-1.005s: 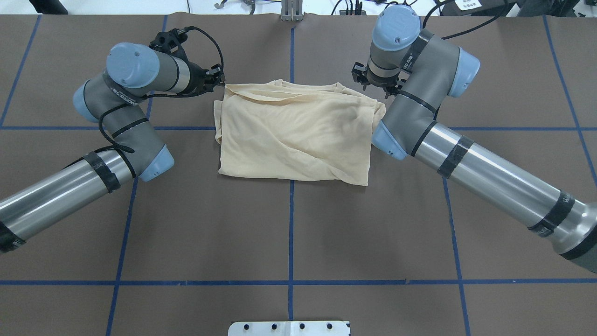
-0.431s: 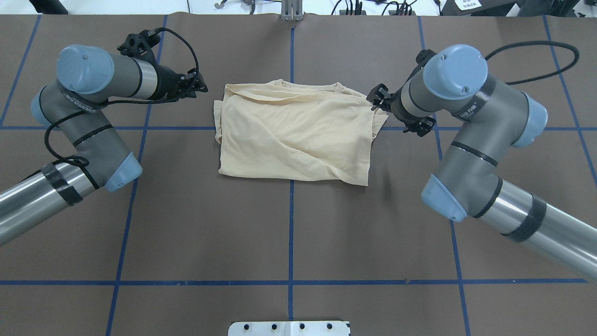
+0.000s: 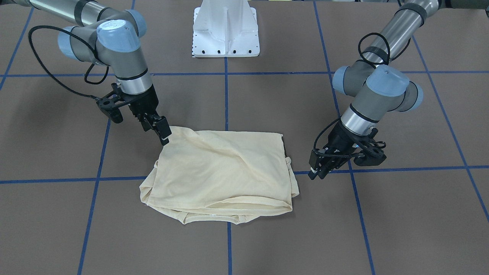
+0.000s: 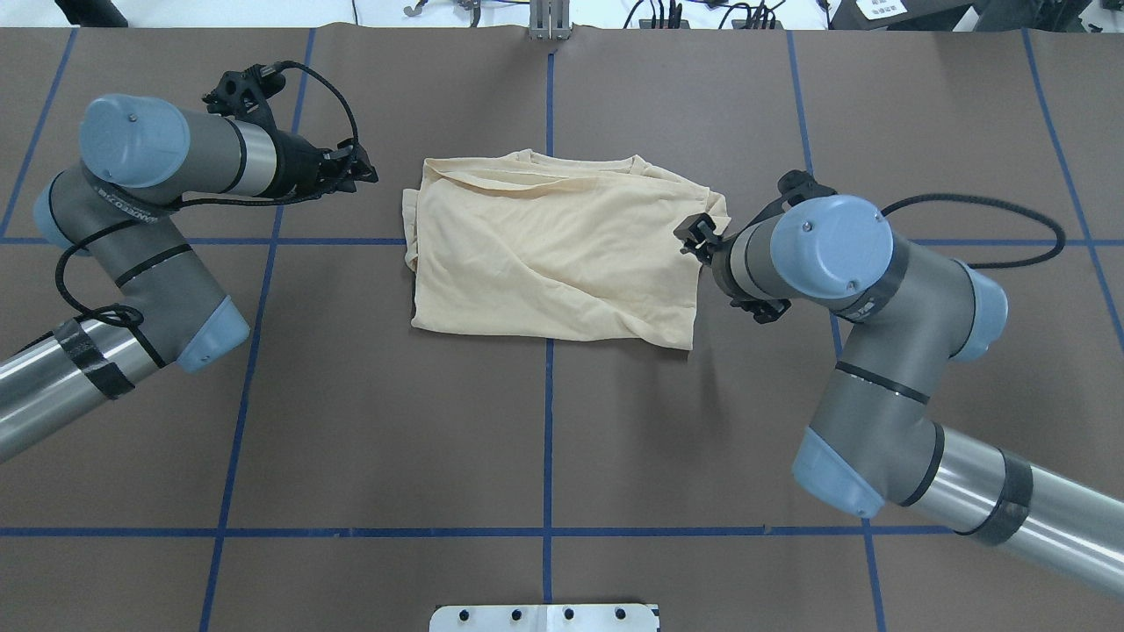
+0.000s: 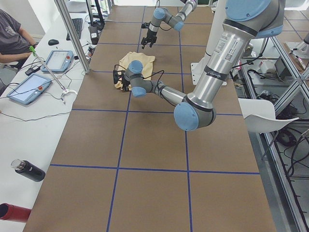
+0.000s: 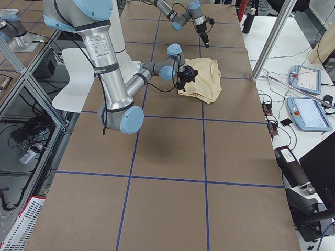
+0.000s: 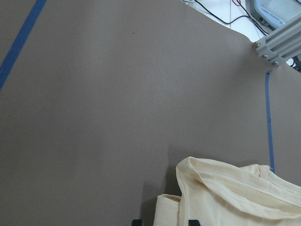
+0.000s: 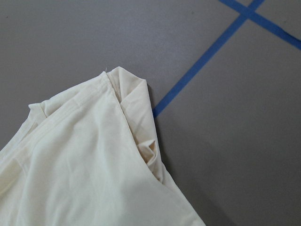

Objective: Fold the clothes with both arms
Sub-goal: 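Draw the left gripper back while the right gripper moves to the folded shirt's side edge, then grasp the side edge of the folded shirt with the right gripper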

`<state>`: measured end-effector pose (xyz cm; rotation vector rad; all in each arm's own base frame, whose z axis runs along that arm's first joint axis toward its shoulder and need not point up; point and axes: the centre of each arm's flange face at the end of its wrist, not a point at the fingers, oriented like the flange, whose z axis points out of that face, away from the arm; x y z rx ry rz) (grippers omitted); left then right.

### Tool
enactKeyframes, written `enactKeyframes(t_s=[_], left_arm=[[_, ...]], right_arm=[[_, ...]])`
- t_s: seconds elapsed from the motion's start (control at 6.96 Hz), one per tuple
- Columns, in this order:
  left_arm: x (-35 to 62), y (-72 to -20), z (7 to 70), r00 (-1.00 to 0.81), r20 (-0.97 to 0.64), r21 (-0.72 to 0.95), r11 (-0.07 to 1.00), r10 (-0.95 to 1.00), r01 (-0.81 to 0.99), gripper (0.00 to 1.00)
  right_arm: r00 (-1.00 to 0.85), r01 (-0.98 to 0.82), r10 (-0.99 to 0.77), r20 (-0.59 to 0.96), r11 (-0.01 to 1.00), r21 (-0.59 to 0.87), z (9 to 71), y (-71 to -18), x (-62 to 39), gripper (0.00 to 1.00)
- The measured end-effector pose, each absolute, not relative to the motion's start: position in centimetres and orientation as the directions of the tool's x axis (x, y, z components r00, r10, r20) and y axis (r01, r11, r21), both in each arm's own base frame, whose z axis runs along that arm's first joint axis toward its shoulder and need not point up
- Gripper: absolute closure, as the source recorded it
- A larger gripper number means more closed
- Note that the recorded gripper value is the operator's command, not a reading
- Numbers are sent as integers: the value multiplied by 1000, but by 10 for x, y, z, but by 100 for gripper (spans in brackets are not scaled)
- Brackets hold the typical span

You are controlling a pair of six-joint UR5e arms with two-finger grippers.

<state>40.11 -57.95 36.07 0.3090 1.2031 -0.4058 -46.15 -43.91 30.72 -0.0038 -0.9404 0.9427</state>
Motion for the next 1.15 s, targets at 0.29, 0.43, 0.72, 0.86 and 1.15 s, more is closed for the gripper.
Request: enactKeyframes(t_s=[0.29,0.43,0.72,0.86,1.15], left_arm=[[399,-581,361,306,-943,29,879,-135,476,56],[397,-581,361,308,-942,35,873,-133,486,56],[396,-582,361,310,-942,41,869,-131,493,56],[396,-582,361,310,-942,42,869,-131,494,56],[395,-582,361,310,-942,42,868,-131,495,56]], right_arm=[[201,-693,718,666,585,-421,310,-418,-483,2],[208,-690,724,658,585,-426,314,-409,-492,3],[226,-690,728,647,589,-422,324,-401,-502,17],[230,-689,728,645,590,-420,325,-400,-504,25],[235,-689,729,643,592,-419,326,-400,-507,25]])
